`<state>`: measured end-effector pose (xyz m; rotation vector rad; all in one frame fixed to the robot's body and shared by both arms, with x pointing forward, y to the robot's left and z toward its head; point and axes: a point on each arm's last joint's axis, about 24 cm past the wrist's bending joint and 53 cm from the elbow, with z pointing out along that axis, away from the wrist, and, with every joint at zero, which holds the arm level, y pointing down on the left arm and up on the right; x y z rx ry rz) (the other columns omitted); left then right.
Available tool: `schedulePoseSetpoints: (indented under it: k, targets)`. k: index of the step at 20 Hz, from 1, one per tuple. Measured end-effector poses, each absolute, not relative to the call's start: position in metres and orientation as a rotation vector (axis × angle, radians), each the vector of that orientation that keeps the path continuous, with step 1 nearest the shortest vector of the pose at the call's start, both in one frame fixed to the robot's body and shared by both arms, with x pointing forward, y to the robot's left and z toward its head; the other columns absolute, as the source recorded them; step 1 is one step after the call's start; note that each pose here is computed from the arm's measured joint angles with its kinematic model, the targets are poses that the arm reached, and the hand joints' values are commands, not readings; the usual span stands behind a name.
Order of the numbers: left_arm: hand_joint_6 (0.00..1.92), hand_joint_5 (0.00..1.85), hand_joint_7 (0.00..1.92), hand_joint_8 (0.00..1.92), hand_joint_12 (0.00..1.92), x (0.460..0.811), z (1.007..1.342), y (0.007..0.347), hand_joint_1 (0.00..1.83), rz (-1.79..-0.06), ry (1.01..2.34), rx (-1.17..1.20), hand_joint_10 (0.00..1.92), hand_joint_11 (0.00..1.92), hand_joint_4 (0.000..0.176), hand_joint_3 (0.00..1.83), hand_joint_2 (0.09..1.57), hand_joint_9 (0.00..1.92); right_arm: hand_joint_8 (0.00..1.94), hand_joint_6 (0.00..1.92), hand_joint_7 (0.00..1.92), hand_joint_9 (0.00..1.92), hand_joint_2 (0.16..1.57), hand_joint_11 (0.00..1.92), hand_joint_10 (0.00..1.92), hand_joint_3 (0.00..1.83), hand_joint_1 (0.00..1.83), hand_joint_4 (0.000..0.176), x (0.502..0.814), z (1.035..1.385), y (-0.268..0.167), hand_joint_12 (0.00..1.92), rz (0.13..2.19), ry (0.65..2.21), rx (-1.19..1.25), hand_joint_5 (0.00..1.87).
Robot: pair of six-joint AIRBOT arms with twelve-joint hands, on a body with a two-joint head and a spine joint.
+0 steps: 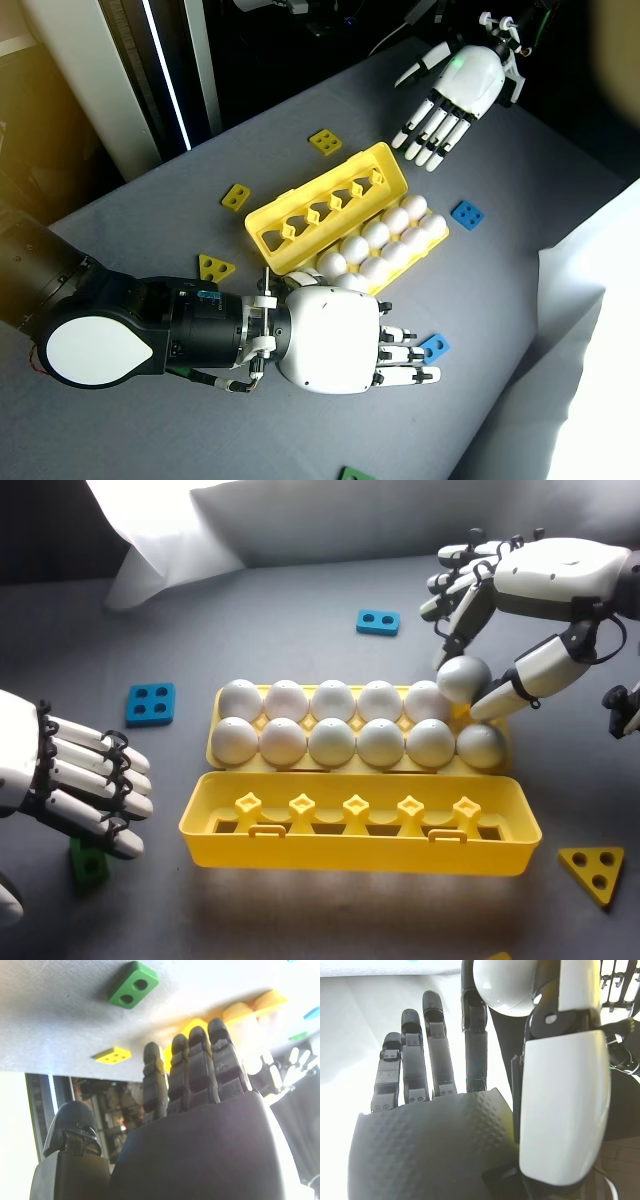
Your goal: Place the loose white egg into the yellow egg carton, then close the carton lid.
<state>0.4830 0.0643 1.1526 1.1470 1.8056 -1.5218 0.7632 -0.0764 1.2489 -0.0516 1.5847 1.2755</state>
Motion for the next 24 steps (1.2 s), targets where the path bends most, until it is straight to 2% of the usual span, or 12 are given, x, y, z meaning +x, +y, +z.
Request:
schedulePoseSetpoints:
  k: [2, 6, 7, 8, 11, 12, 13, 15, 19, 21, 22, 24]
  targets:
    - [0.00, 0.27, 0.16, 0.01, 0.12, 0.483, 1.153, 0.064, 0.00, -1.521, 1.805, 1.147, 0.00, 0.00, 0.100, 0.00, 1.20, 0.10, 0.00, 0.00, 0.12, 0.00, 0.75, 0.00, 0.00, 0.00, 0.48, 0.176, 0.762, 1.246, -0.075, 0.00, 1.275, 1.591, -0.054, 0.55]
    - [0.00, 0.28, 0.17, 0.00, 0.12, 0.482, 1.153, 0.063, 0.00, -1.529, 1.813, 1.142, 0.00, 0.00, 0.099, 0.00, 1.19, 0.10, 0.00, 0.00, 0.03, 0.00, 0.72, 0.00, 0.00, 0.00, 0.40, 0.176, 0.762, 1.246, -0.075, 0.00, 1.277, 1.592, -0.056, 0.40]
    - [0.00, 0.32, 0.20, 0.00, 0.20, 0.480, 1.153, 0.062, 0.00, -1.538, 1.815, 1.142, 0.00, 0.00, 0.100, 0.00, 1.20, 0.13, 0.00, 0.00, 0.02, 0.00, 0.71, 0.00, 0.00, 0.00, 0.41, 0.176, 0.762, 1.246, -0.075, 0.00, 1.276, 1.592, -0.056, 0.39]
    - [0.00, 0.28, 0.17, 0.00, 0.13, 0.480, 1.153, 0.062, 0.00, -1.540, 1.816, 1.139, 0.00, 0.00, 0.100, 0.00, 1.20, 0.11, 0.00, 0.00, 0.03, 0.00, 0.71, 0.00, 0.00, 0.00, 0.39, 0.176, 0.762, 1.246, -0.075, 0.00, 1.276, 1.592, -0.056, 0.38]
    - [0.01, 0.30, 0.18, 0.00, 0.23, 0.479, 1.153, 0.061, 0.00, -1.543, 1.821, 1.137, 0.00, 0.00, 0.095, 0.00, 1.20, 0.13, 0.01, 0.00, 0.05, 0.00, 0.70, 0.00, 0.00, 0.00, 0.40, 0.176, 0.763, 1.251, -0.083, 0.00, 1.258, 1.584, -0.061, 0.39]
    - [0.00, 0.30, 0.17, 0.00, 0.21, 0.477, 1.153, 0.060, 0.00, -1.549, 1.821, 1.139, 0.00, 0.00, 0.093, 0.00, 1.20, 0.12, 0.01, 0.01, 0.07, 0.00, 0.68, 0.00, 0.00, 0.00, 0.40, 0.176, 0.761, 1.257, -0.088, 0.00, 1.239, 1.575, -0.084, 0.40]
    - [0.00, 0.25, 0.13, 0.01, 0.05, 0.475, 1.153, 0.059, 0.00, -1.554, 1.821, 1.141, 0.00, 0.00, 0.095, 0.00, 1.20, 0.07, 0.01, 0.00, 0.05, 0.00, 0.69, 0.00, 0.00, 0.00, 0.39, 0.176, 0.758, 1.264, -0.093, 0.00, 1.226, 1.565, -0.109, 0.39]
    - [0.02, 0.27, 0.15, 0.02, 0.03, 0.475, 1.151, 0.059, 0.00, -1.557, 1.833, 1.136, 0.01, 0.02, 0.083, 0.00, 1.21, 0.08, 0.00, 0.00, 0.05, 0.00, 0.68, 0.00, 0.00, 0.00, 0.39, 0.176, 0.740, 1.277, -0.108, 0.00, 1.235, 1.550, -0.161, 0.37]
    - [0.00, 0.24, 0.12, 0.00, 0.00, 0.468, 1.148, 0.053, 0.00, -1.572, 1.848, 1.128, 0.00, 0.00, 0.102, 0.00, 1.19, 0.06, 0.01, 0.01, 0.05, 0.00, 0.68, 0.00, 0.00, 0.00, 0.38, 0.176, 0.689, 1.246, -0.106, 0.00, 1.183, 1.671, -0.331, 0.35]
    - [0.01, 0.26, 0.14, 0.01, 0.01, 0.462, 1.146, 0.049, 0.00, -1.584, 1.852, 1.133, 0.01, 0.01, 0.089, 0.00, 1.20, 0.08, 0.00, 0.00, 0.04, 0.00, 0.68, 0.00, 0.00, 0.00, 0.39, 0.176, 0.667, 1.238, -0.104, 0.00, 1.229, 1.715, -0.334, 0.33]
    - [0.00, 0.25, 0.13, 0.00, 0.00, 0.460, 1.143, 0.048, 0.00, -1.579, 1.857, 1.144, 0.01, 0.00, 0.097, 0.00, 1.20, 0.07, 0.00, 0.00, 0.02, 0.00, 0.68, 0.00, 0.00, 0.00, 0.39, 0.176, 0.658, 1.239, -0.106, 0.00, 1.259, 1.732, -0.307, 0.30]
    - [0.00, 0.25, 0.14, 0.01, 0.01, 0.457, 1.142, 0.043, 0.00, -1.581, 1.857, 1.147, 0.01, 0.01, 0.096, 0.00, 1.20, 0.08, 0.00, 0.00, 0.03, 0.00, 0.68, 0.00, 0.00, 0.00, 0.39, 0.176, 0.647, 1.242, -0.114, 0.00, 1.275, 1.742, -0.262, 0.31]
